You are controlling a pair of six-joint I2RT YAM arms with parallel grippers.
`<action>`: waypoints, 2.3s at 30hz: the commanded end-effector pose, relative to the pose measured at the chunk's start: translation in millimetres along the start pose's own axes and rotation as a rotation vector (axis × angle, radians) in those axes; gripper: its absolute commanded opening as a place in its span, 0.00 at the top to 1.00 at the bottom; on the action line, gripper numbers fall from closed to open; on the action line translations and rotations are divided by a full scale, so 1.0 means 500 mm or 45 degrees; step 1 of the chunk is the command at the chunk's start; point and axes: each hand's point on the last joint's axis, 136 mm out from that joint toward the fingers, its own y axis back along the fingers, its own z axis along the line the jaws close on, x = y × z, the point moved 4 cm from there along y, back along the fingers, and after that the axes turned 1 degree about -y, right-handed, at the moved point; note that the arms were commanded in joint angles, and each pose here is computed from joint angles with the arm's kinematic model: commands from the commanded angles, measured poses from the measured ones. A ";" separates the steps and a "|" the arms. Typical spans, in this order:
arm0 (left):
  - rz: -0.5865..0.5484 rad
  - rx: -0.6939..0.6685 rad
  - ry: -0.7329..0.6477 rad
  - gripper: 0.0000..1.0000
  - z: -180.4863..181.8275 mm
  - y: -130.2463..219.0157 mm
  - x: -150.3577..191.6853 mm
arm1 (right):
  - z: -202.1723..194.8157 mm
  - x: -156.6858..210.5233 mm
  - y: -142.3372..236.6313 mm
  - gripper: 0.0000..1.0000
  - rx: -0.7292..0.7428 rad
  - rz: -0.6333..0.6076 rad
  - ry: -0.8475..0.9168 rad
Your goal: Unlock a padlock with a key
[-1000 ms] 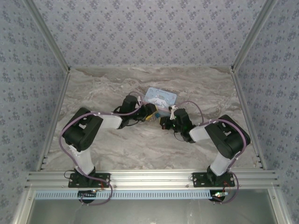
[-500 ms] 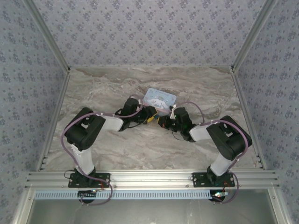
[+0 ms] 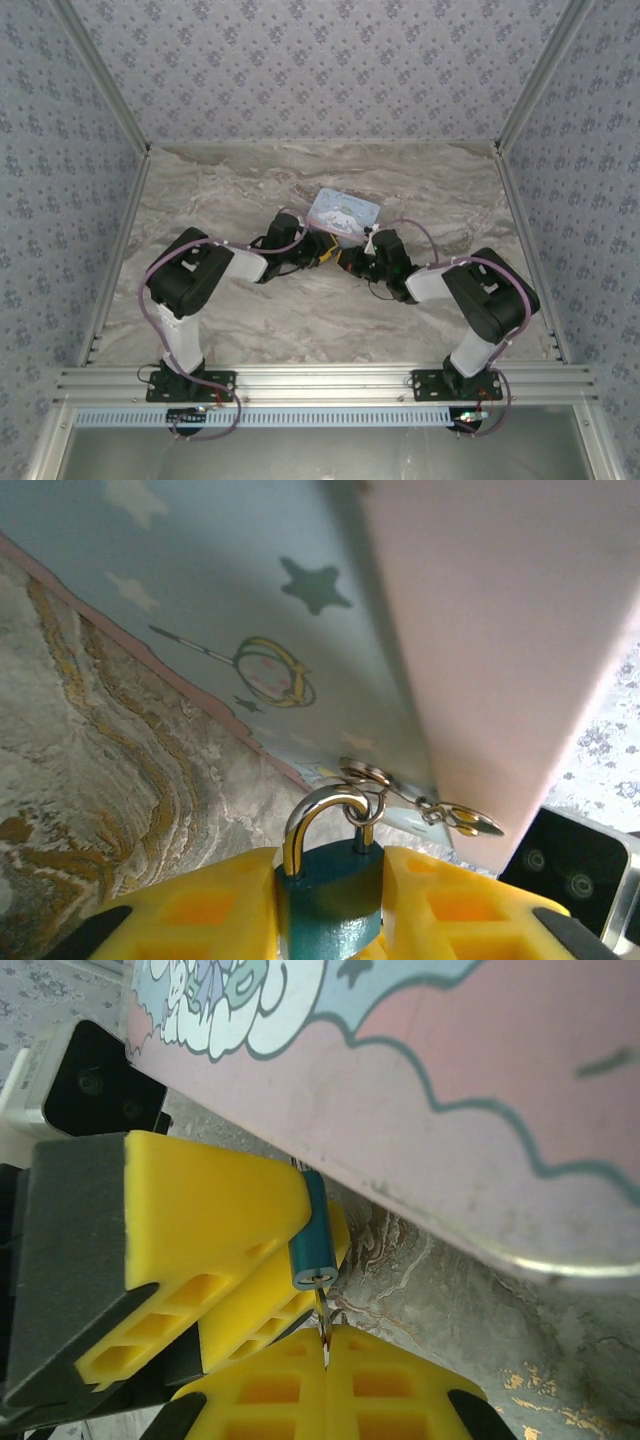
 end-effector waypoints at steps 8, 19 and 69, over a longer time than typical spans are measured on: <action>0.010 0.052 -0.022 0.83 -0.015 -0.003 0.011 | 0.028 -0.020 0.011 0.93 -0.050 -0.036 -0.035; -0.002 0.076 -0.074 0.93 -0.036 0.004 0.008 | 0.019 -0.027 0.025 0.83 -0.010 -0.039 0.003; -0.059 0.069 -0.019 1.00 -0.069 0.025 -0.009 | -0.041 -0.178 0.393 0.00 0.147 -0.714 0.079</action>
